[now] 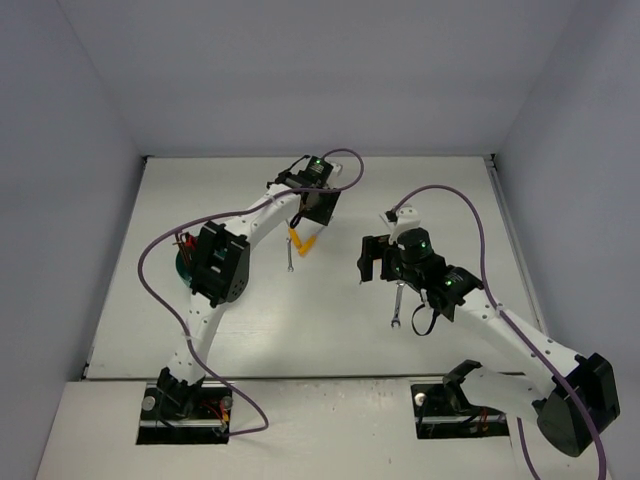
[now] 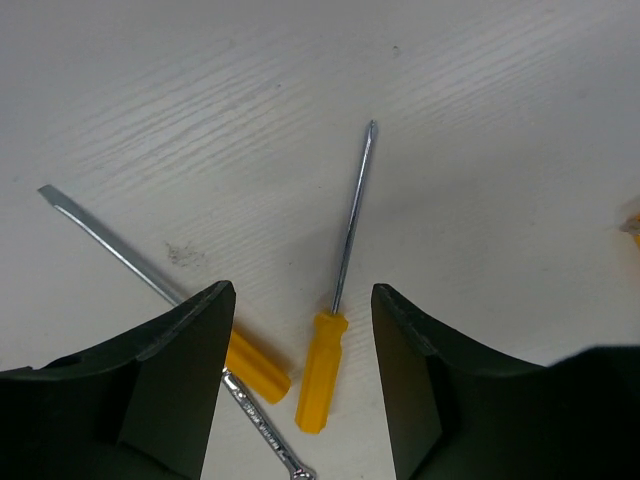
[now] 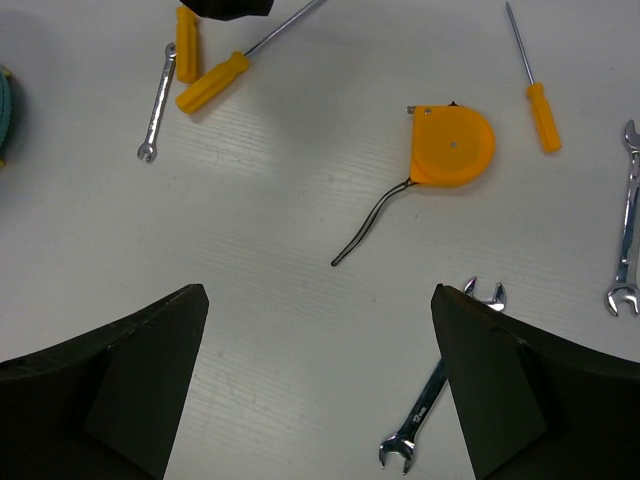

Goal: Sort the tools into containers

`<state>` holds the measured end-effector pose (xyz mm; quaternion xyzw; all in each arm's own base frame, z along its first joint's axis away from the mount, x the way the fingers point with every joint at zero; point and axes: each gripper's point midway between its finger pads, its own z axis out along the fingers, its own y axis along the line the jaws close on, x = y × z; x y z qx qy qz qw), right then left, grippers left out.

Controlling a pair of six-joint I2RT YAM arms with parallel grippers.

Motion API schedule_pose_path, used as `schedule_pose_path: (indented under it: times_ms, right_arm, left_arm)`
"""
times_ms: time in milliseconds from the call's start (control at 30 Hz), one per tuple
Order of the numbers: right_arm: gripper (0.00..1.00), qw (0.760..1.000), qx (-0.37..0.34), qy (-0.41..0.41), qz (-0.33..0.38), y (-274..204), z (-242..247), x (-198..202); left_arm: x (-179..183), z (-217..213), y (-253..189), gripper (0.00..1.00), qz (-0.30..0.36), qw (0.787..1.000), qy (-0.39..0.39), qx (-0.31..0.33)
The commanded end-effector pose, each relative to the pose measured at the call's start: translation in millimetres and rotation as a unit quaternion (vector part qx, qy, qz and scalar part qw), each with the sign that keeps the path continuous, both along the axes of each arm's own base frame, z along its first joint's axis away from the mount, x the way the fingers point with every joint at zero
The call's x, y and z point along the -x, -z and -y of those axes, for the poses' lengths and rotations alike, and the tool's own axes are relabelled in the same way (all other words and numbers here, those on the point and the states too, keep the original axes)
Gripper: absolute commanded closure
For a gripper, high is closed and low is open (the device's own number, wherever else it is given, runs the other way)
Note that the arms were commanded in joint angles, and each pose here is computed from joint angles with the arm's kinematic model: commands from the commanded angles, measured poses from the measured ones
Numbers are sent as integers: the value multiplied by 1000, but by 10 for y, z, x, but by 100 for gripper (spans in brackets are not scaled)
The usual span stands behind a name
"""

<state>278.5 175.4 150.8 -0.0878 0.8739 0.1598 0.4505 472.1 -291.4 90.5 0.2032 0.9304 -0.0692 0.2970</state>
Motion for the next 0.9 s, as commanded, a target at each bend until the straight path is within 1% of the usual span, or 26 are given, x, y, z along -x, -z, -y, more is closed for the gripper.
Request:
schedule_pose_path:
  times_ms: [0,200,300,333,367,400,533,567,633,733,833,867]
  right_arm:
    - [8,1000,-20,0,10,-68,-23,-18]
    - [8,1000,-15,-2,-3,25,-32,-11]
    - [9,1000,-12,-2,-8,53,-38,-26]
    - [8,1000,-12,-2,-9,59,-42,-27]
    - [8,1000,-13,-1,-9,56,-45,-31]
    - [8,1000,-13,-1,-9,56,-46,-33]
    - [8,1000,-12,-1,-11,69,-47,-34]
    - [8,1000,-11,-1,-10,69,-45,-35]
    - [8,1000,-11,0,-10,71,-41,-34]
    - [8,1000,-11,1,-9,61,-38,-34]
    - [8,1000,-11,3,-6,47,-20,-36]
    - [8,1000,-10,4,-6,52,-14,-34]
  left_arm:
    - [-37,121,-139,49,7,1000,17,17]
    - [86,140,121,54,-32,999,11,23]
    - [177,116,206,60,-50,998,2,25]
    - [230,119,236,64,-59,998,0,27]
    - [280,88,273,64,-65,998,-1,23]
    - [340,72,312,68,-75,997,-7,24]
    - [626,88,458,94,-112,993,-25,30]
    - [672,90,479,98,-117,992,-28,30]
    - [816,82,515,100,-133,990,-39,33]
    - [979,95,451,100,-141,988,-48,44]
    - [1100,33,461,100,-150,986,-65,40]
    - [1099,19,406,91,-144,987,-67,41]
